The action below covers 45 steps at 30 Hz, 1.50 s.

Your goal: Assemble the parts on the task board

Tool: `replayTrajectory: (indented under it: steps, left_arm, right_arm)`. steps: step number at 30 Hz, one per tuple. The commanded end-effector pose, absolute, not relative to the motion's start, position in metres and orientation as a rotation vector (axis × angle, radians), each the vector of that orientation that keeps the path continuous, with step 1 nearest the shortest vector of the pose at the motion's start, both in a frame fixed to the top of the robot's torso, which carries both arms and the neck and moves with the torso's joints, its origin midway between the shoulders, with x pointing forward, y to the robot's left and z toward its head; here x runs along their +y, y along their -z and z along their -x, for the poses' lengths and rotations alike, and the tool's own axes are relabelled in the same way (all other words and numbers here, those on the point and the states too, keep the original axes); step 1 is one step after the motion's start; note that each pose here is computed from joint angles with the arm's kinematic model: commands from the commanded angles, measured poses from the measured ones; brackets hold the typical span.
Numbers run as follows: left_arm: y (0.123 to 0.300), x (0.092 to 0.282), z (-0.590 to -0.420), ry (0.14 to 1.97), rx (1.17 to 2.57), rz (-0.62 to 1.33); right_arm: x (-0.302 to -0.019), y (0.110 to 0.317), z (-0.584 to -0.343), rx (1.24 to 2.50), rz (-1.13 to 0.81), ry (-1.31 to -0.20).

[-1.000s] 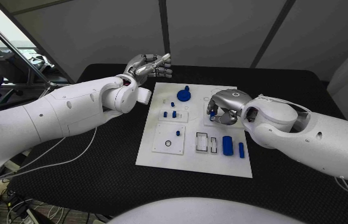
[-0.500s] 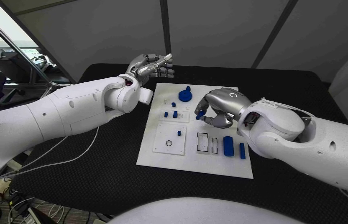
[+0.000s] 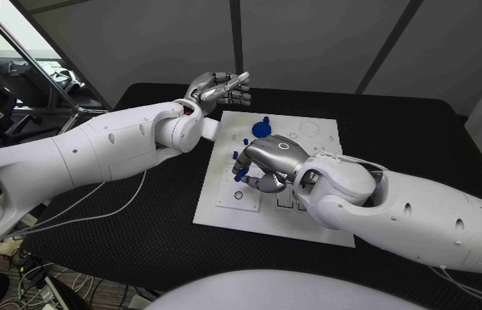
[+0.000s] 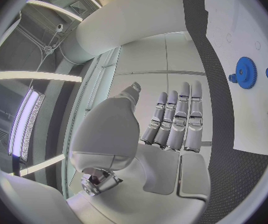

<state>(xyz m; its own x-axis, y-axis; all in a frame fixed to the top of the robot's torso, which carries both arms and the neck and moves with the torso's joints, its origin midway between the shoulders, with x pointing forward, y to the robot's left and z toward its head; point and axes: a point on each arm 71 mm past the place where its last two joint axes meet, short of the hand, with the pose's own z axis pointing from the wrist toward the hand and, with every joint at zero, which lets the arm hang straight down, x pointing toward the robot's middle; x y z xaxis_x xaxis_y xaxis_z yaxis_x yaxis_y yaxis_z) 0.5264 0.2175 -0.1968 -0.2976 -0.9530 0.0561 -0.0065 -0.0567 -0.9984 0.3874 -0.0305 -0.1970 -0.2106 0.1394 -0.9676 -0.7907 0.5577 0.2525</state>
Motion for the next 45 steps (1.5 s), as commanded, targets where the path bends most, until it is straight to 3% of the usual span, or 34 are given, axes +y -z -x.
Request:
replayTrajectory:
  steps: [1,17,45]
  left_arm:
    - [0.194,0.216,-0.527,1.497,1.39,1.074]
    - [0.194,0.212,-0.527,1.507,1.394,1.071]
    - [0.194,0.217,-0.527,1.496,1.394,1.076]
  right_arm:
    - [-0.024,0.2,-0.383,1.528,0.615,-0.995]
    - [-0.019,0.228,-0.385,1.638,0.661,-0.966]
    - [-0.021,0.242,-0.39,1.708,0.697,-0.899]
